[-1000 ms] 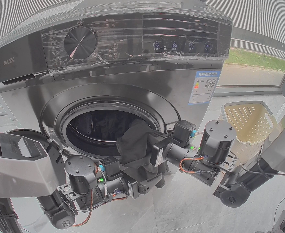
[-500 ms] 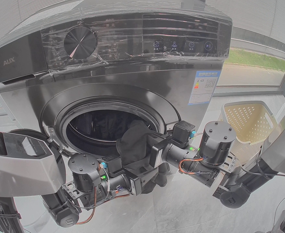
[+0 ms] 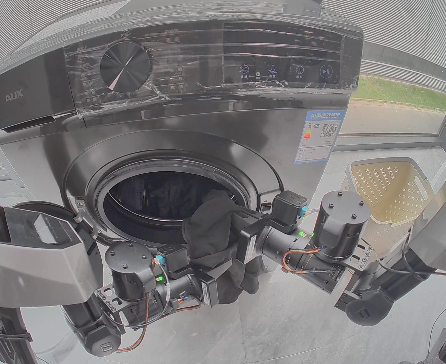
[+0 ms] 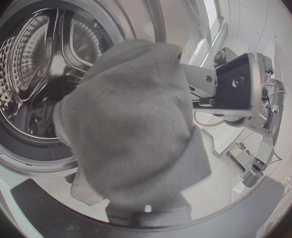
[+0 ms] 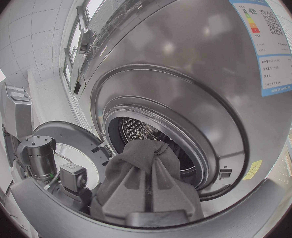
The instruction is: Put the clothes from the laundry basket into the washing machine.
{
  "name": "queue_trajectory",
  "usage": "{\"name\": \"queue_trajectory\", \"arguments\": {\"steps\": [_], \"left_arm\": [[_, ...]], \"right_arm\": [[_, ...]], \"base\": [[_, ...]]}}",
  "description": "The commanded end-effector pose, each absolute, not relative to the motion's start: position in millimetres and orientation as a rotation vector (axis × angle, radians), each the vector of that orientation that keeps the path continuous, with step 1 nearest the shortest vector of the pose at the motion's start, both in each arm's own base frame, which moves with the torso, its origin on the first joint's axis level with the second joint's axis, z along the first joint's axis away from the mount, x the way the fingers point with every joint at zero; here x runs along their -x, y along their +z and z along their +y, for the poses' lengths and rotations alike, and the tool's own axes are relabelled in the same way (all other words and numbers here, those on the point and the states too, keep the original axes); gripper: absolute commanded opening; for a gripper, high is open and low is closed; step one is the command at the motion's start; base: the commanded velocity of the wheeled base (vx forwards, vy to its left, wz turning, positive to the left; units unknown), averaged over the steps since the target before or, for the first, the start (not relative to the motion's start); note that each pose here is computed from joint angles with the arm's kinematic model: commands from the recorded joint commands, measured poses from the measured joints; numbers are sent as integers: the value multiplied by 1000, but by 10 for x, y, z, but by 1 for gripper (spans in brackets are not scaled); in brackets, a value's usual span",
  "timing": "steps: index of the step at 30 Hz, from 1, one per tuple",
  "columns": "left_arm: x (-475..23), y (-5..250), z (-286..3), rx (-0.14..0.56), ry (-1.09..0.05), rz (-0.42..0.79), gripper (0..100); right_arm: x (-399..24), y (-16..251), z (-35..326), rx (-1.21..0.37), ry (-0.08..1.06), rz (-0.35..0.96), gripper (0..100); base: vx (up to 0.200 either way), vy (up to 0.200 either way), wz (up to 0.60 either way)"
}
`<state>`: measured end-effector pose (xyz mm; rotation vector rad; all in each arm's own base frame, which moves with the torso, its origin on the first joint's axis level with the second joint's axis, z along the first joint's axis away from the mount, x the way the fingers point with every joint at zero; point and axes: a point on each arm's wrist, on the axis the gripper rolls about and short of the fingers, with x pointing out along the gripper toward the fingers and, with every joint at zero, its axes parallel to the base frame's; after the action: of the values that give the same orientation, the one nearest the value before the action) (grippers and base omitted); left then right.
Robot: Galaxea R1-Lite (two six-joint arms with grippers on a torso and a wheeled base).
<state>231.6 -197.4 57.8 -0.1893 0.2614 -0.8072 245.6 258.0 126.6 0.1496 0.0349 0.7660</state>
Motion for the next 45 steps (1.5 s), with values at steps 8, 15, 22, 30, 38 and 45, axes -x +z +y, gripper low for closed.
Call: {"name": "queue_trajectory", "arguments": {"steps": [8,15,22,30,38,45], "left_arm": [[-1864,1137,-1320,218,-742,134,0],[-1814,1426,-1137,246,-751,2,0],[-1923,1544,-1214,251,-762,-59,0],[-1905,1573,-1274,252,-792,-69,0],[-1869,1570,-1271,239,-797,-72,0],[-1810,1598,-1246,231,-807,-88,0]], "right_arm": [[-2432,1233,2389,-134,733,65,0],[-2293,1241,2320,-125,763,86,100],[-2190,1181,2188,-105,771,128,100],[-2084,1048,2134,-72,816,190,100],[-2098,1045,2161,-73,820,185,100],[-2018,999,2245,-66,877,198,100]], "base": [[0,0,0],[0,0,0],[0,0,0],[0,0,0],[0,0,0],[0,0,0]]}}
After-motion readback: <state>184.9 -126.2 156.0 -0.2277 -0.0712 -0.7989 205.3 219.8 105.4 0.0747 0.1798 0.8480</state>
